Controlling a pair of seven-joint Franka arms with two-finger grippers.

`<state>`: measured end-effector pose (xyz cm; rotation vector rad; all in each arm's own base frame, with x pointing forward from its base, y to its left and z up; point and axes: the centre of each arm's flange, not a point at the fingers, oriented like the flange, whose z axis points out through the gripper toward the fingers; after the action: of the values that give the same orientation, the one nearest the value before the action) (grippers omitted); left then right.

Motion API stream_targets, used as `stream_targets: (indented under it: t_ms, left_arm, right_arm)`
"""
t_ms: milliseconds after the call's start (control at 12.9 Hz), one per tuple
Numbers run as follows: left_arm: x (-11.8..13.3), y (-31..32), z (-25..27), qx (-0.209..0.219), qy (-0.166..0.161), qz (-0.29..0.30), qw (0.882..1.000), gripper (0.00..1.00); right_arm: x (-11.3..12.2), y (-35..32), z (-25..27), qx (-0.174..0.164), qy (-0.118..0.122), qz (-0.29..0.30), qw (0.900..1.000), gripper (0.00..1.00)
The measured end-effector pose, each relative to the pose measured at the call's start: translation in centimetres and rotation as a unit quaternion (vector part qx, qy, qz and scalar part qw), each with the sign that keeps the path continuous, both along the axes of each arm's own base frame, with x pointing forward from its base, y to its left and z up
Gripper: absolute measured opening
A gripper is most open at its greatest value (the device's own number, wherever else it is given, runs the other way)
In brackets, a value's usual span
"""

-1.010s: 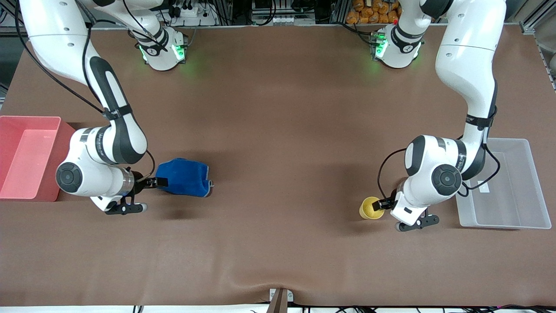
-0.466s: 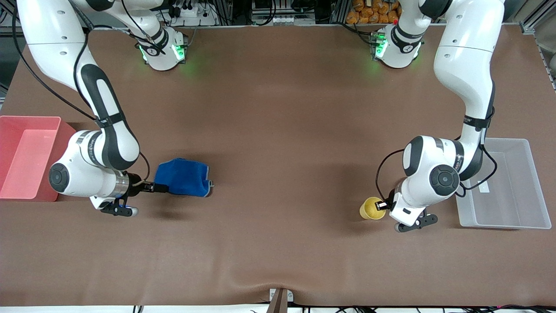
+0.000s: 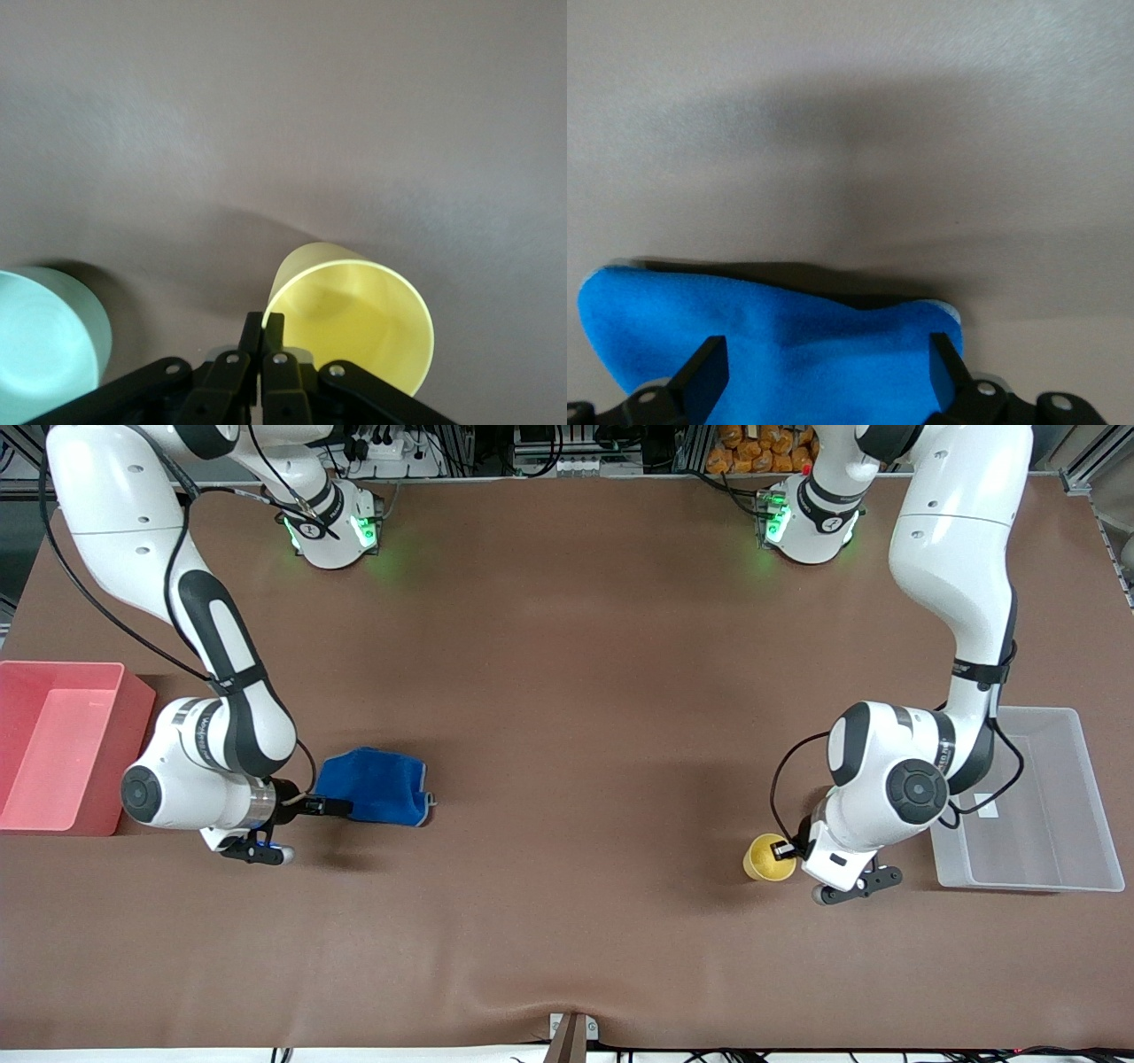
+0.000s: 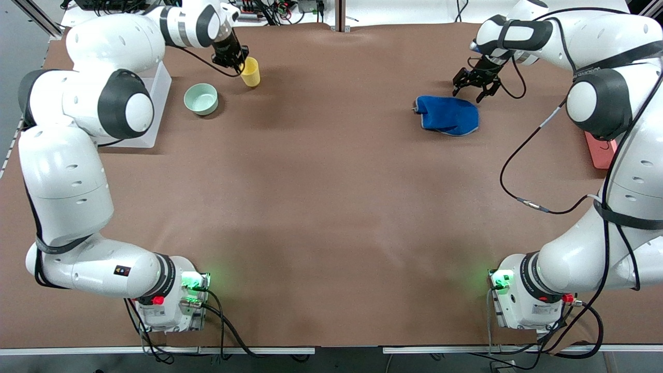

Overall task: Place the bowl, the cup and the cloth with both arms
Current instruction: 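Carry the cup into the clear bin while the right gripper lifts the cloth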

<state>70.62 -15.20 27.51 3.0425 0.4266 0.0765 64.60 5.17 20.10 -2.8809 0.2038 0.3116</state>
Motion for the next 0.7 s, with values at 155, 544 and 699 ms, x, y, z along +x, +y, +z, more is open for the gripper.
stream_targets:
  t_ms: [155,544,699]
  left_arm:
    - [0.1,2.1,2.2,0.003,0.015,0.008,1.0,0.02]
    - [-0.9,13.0,8.5,0.005,0.061,-0.047,0.997,0.02]
    - [-1.8,17.8,9.0,0.001,0.083,-0.084,0.993,0.02]
  right_arm:
    - [-0.2,0.2,-0.4,-0.001,0.001,0.001,1.0,1.0]
    - [-1.8,1.7,-2.5,-0.004,0.005,0.008,1.0,1.0]
    - [-2.2,2.0,-3.0,-0.007,0.001,0.01,1.0,1.0]
